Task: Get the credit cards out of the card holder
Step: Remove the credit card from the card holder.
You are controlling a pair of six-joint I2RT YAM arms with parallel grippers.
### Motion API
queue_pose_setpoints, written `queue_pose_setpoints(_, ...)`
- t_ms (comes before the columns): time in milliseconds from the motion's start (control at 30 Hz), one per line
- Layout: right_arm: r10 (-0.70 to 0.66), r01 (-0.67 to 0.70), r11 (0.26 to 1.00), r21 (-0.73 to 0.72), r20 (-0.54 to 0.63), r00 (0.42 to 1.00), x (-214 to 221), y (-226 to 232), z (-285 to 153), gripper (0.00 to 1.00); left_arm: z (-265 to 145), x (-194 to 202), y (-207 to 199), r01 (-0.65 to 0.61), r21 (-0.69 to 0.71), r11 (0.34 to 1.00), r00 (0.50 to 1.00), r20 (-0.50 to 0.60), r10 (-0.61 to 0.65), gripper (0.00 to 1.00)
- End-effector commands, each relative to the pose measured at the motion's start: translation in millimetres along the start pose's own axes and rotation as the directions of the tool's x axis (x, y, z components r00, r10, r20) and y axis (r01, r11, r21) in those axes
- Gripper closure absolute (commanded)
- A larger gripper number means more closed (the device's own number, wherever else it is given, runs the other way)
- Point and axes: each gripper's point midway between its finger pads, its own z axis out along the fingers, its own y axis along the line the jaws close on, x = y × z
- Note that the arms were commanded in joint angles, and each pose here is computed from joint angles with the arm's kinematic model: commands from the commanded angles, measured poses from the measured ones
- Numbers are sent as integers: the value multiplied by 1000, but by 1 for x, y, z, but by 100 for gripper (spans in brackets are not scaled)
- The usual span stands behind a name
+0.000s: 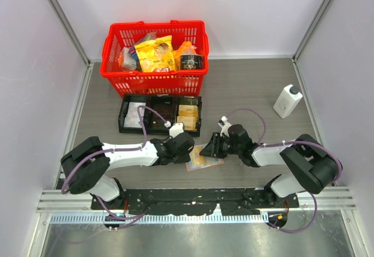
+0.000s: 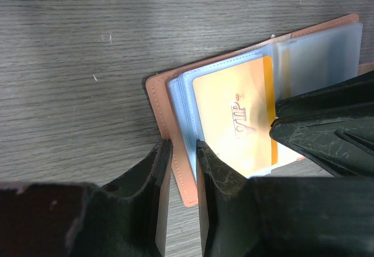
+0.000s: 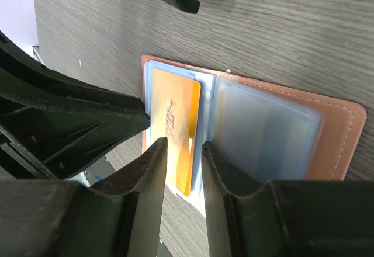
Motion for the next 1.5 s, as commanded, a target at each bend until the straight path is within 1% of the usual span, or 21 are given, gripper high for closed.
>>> queue_pose_setpoints(0, -17, 17, 998, 56, -9, 1000, -2, -9, 3, 64, 5, 16, 19, -1, -48, 999, 999, -52, -2, 74)
queue_pose_setpoints(167, -20, 22, 999, 43, -52, 998, 4, -6, 11, 67, 6, 17, 20, 1, -48, 999, 998, -59, -4, 74)
queue_pose_setpoints(367, -25, 23, 999, -48, -45, 999, 3, 11, 10, 73, 8, 19, 18, -8, -45, 999, 997, -73, 4, 74)
queue_pose_setpoints(600, -38, 35, 990, -136, -23, 999, 0, 31, 2, 83, 9, 19, 18, -16, -51, 999, 997, -82, 11, 75)
queue_pose_setpoints(700, -37, 35, 990, -137, -11, 999, -3, 31, 0, 87, 9, 19, 17, -18, -52, 999, 996, -85, 13, 75)
queue_pose_setpoints(833, -24, 24, 991, -134, -3, 1000, -6, 24, -7, 97, 9, 21, 18, -20, -53, 998, 996, -90, 15, 75)
queue_pose_setpoints(900, -7, 8, 992, -125, 9, 1000, -9, 17, -10, 99, 10, 21, 18, -18, -55, 998, 996, -92, 13, 75)
queue_pose_setpoints(1033, -5, 7, 995, -104, 19, 1000, -13, 8, -17, 99, 10, 21, 18, -21, -55, 998, 995, -94, 16, 75)
queue_pose_setpoints(1200, -7, 7, 999, -33, -8, 1000, -10, -9, -21, 99, 10, 22, 18, -23, -55, 998, 995, -97, 18, 75)
queue_pose_setpoints(1333, -19, 19, 1000, -16, -16, 1000, -10, -10, -23, 99, 7, 18, 17, -20, -47, 999, 996, -85, 16, 75)
queue_pose_setpoints(1467, -24, 25, 999, 35, -14, 1000, -12, -17, -24, 99, 4, 14, 16, -22, -45, 999, 997, -71, 19, 75)
